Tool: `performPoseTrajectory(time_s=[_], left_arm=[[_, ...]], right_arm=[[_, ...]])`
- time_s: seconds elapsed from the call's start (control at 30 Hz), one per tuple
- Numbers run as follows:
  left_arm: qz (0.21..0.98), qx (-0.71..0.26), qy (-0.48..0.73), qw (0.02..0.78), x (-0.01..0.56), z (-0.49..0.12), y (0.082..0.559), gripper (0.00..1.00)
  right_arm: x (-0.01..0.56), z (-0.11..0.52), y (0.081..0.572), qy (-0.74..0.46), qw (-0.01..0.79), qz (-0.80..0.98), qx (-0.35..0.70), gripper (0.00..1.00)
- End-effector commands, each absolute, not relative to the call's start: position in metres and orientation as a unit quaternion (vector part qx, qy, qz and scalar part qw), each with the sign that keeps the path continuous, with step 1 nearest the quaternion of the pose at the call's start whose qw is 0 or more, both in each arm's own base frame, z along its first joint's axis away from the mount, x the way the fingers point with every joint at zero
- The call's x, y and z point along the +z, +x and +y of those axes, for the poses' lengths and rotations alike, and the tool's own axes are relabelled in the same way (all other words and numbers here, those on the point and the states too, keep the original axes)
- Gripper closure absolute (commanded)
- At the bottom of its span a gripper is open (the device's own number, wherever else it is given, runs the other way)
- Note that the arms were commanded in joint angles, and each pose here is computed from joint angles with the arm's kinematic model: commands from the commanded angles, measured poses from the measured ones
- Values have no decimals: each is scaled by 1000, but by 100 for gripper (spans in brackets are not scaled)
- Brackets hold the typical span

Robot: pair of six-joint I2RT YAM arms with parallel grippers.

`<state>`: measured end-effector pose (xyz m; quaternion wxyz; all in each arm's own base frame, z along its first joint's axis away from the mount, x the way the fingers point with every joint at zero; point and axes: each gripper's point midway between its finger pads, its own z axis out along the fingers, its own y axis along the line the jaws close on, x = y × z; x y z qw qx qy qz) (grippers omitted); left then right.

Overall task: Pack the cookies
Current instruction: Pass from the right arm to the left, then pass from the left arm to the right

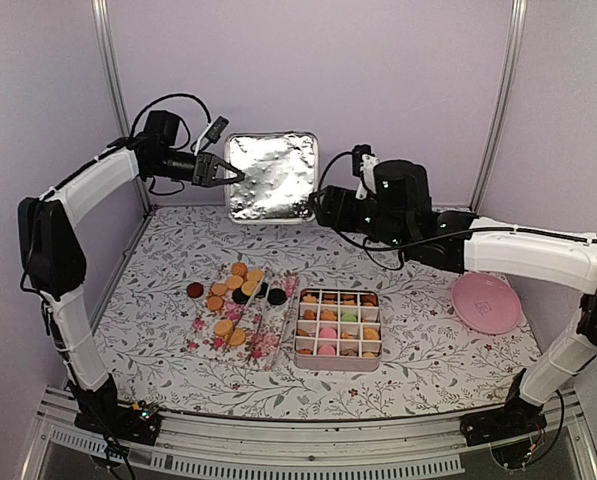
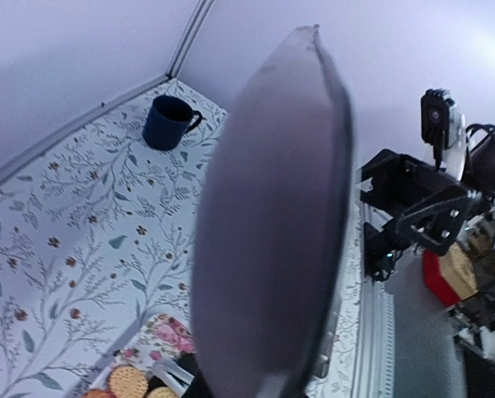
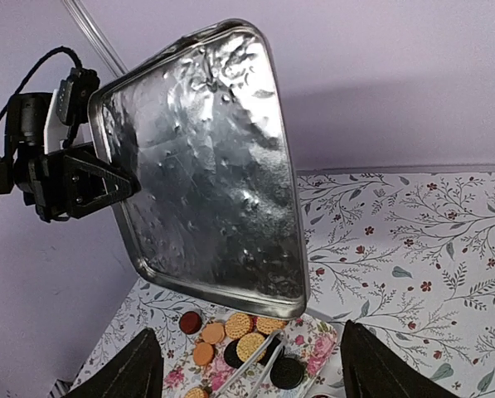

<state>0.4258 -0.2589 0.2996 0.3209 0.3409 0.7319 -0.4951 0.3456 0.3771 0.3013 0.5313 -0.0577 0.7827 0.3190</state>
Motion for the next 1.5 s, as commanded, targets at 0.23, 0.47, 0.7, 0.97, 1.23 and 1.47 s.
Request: performPoseTrajectory(time_s=[0.23, 0.47, 0.7, 0.97, 1.23, 1.47], left_arm=[[620, -149, 593, 491, 364, -238, 394, 100], [327, 129, 660, 664, 383, -249, 314, 100], [41, 278, 646, 710, 372, -256, 227, 100], [-53, 322, 625, 709, 365, -262, 206, 100], [-63, 320, 629, 706, 346, -267, 200, 100], [-31, 324, 616, 717, 352, -267, 208, 100]], right_arm=[[344, 322, 307, -4, 423, 734, 531, 22], [350, 325, 296, 11, 374, 725, 578, 22], [335, 356, 292, -13, 302, 721, 623, 23], [313, 383, 279, -47, 237, 729, 640, 25], [318, 393, 260, -78, 214, 695, 682, 28], [325, 375, 254, -57, 239, 675, 696, 28]])
